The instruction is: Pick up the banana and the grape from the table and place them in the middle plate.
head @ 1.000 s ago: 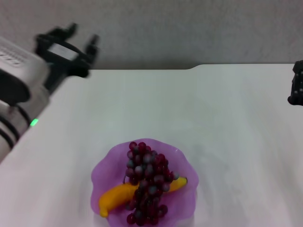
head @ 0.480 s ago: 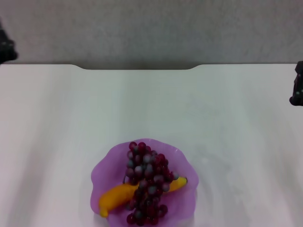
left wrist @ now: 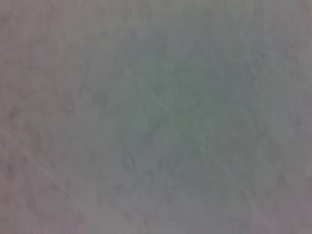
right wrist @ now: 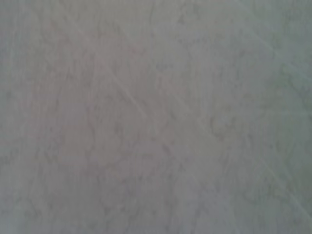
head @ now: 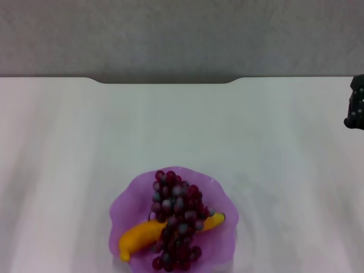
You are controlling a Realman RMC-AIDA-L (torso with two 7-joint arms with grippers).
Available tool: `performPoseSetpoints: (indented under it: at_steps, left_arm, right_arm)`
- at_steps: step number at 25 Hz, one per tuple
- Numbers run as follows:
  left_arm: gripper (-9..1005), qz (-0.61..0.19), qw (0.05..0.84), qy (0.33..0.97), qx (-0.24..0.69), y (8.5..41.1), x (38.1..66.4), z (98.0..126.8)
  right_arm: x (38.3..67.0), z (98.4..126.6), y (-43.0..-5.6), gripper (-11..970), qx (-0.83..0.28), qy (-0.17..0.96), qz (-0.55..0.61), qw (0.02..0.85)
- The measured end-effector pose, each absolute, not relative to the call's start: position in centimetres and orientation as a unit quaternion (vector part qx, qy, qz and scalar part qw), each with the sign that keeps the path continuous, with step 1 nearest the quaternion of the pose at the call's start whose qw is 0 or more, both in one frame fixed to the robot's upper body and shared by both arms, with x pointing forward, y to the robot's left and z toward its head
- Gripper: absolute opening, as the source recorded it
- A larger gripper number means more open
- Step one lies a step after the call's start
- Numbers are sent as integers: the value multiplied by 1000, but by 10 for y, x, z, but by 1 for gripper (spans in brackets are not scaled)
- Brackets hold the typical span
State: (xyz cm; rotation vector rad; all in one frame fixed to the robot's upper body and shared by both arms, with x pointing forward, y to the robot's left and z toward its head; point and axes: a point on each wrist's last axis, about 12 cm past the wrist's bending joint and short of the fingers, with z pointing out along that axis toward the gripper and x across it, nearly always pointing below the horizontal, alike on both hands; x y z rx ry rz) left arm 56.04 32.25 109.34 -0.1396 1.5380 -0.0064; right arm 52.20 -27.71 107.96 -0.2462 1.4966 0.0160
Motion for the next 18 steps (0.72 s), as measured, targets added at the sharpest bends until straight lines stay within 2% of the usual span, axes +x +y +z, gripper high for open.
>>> performPoseSetpoints:
  at_steps: [3, 10, 18]
  left_arm:
    - [21, -32, 719, 693, -46, 329, 559, 1085]
    - [21, -113, 755, 644, 50, 335, 545, 1075]
    - [21, -90, 744, 655, 93, 342, 532, 1058]
  right_arm:
    - [523, 1080, -277, 16, -113, 678, 7, 726]
    - [526, 1074, -279, 17, -113, 686, 5, 719]
    - [526, 1054, -300, 17, -66, 685, -14, 725]
